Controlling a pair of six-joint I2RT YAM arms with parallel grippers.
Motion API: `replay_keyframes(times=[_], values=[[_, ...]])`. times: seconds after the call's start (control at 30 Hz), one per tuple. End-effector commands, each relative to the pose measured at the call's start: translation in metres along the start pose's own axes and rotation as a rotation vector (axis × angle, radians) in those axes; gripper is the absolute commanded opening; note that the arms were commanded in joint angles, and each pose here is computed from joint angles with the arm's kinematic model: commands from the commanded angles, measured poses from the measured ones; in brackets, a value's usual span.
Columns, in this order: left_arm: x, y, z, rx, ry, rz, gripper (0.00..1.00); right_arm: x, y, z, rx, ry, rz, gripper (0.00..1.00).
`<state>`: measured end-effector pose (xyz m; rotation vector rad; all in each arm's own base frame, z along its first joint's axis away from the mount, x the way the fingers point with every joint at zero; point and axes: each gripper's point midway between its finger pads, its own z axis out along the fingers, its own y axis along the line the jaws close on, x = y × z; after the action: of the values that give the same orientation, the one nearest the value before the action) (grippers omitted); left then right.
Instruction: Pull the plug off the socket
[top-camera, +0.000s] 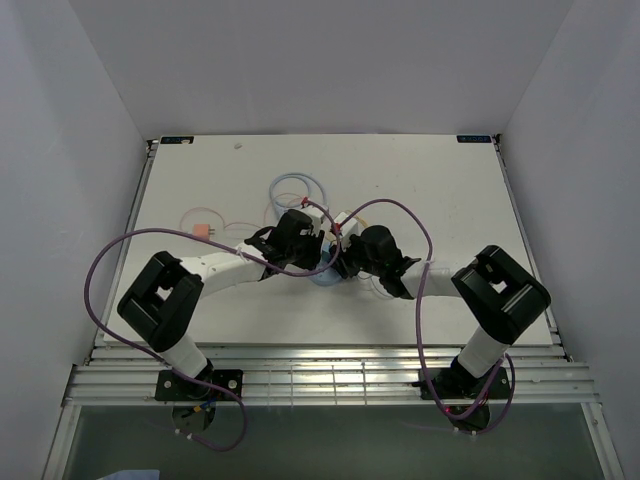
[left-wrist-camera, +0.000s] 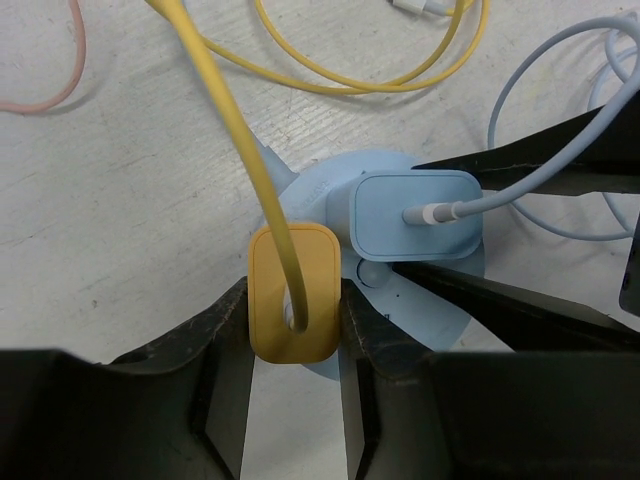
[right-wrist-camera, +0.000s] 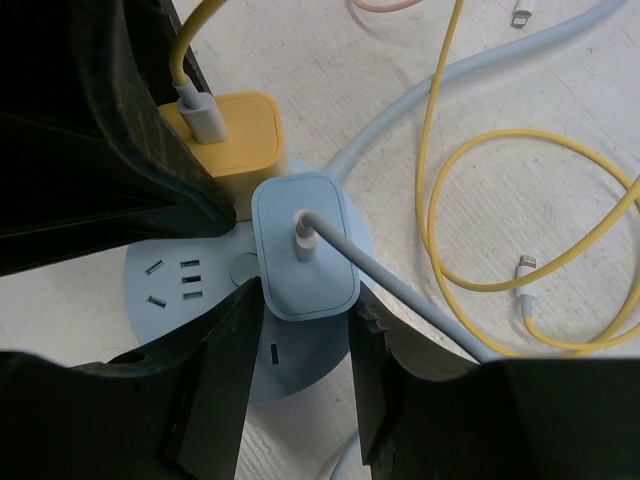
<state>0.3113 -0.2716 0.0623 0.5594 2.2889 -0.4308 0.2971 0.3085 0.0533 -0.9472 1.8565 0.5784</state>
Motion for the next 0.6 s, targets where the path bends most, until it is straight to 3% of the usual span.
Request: replay_keyframes(times=[0.0,0.13,0.57], values=[[-0.012,-0.007,0.0,-0.007,-0.022,0.035,0.04,0.009,0.009,0.005,-0.04,0.015,-0.015,0.45],[-0.004,-0.007,0.003,-0.018,-0.001,0.06,0.0,-0.003,0.009,0.007,-0.038,-0.039,-0.016,0.4],[0.015,-0.009,0.01,-0.049,0.036,0.11,0.0,-0.032,0.013,0.01,-0.061,-0.195,-0.006,0.39]])
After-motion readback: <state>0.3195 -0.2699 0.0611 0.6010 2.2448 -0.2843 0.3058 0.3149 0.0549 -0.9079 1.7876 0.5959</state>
